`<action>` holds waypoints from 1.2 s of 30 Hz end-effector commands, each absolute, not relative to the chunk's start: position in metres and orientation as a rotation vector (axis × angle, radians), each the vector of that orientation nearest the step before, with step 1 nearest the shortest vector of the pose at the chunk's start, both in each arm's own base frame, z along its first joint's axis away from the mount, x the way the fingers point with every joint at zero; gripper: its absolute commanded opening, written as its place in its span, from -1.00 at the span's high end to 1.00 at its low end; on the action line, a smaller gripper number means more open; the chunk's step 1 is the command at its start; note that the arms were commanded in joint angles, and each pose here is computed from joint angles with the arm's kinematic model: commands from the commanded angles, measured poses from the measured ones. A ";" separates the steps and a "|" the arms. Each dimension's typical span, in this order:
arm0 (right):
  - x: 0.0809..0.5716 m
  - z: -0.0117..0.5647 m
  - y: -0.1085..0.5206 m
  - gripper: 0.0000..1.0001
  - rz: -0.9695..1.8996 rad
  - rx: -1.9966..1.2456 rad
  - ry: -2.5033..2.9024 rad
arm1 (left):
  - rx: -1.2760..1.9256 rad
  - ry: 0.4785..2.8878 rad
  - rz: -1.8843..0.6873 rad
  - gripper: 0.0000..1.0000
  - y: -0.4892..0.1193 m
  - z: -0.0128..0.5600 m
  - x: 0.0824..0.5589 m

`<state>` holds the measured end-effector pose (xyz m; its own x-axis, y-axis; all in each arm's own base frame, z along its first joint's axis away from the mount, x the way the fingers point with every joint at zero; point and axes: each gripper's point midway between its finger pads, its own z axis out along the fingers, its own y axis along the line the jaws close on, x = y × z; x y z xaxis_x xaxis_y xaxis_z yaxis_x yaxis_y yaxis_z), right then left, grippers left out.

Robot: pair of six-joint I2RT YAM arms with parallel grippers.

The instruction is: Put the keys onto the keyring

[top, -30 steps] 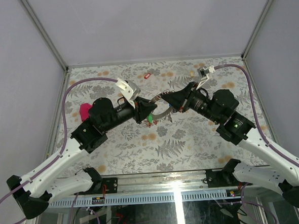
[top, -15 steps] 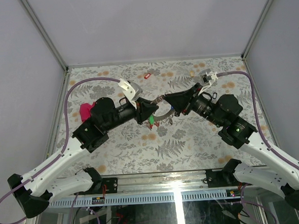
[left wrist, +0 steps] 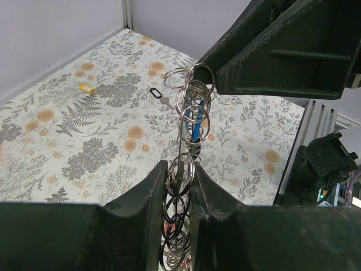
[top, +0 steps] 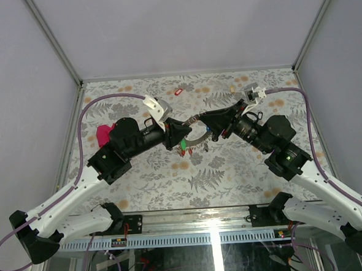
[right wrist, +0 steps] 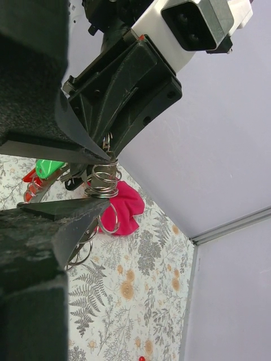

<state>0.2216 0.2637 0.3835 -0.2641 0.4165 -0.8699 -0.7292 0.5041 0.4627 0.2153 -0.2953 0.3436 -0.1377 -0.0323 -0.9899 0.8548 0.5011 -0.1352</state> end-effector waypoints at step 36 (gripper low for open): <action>0.222 0.409 0.263 0.45 1.221 -0.158 1.477 | 0.723 1.364 -0.935 1.00 -0.296 0.388 0.211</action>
<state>0.2262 0.2623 0.3689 -0.3895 0.4503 -0.8034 -0.6243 0.5122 0.5898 0.2153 -0.2953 0.3434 -0.1379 -0.0315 -0.9899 0.8549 0.5009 -0.1351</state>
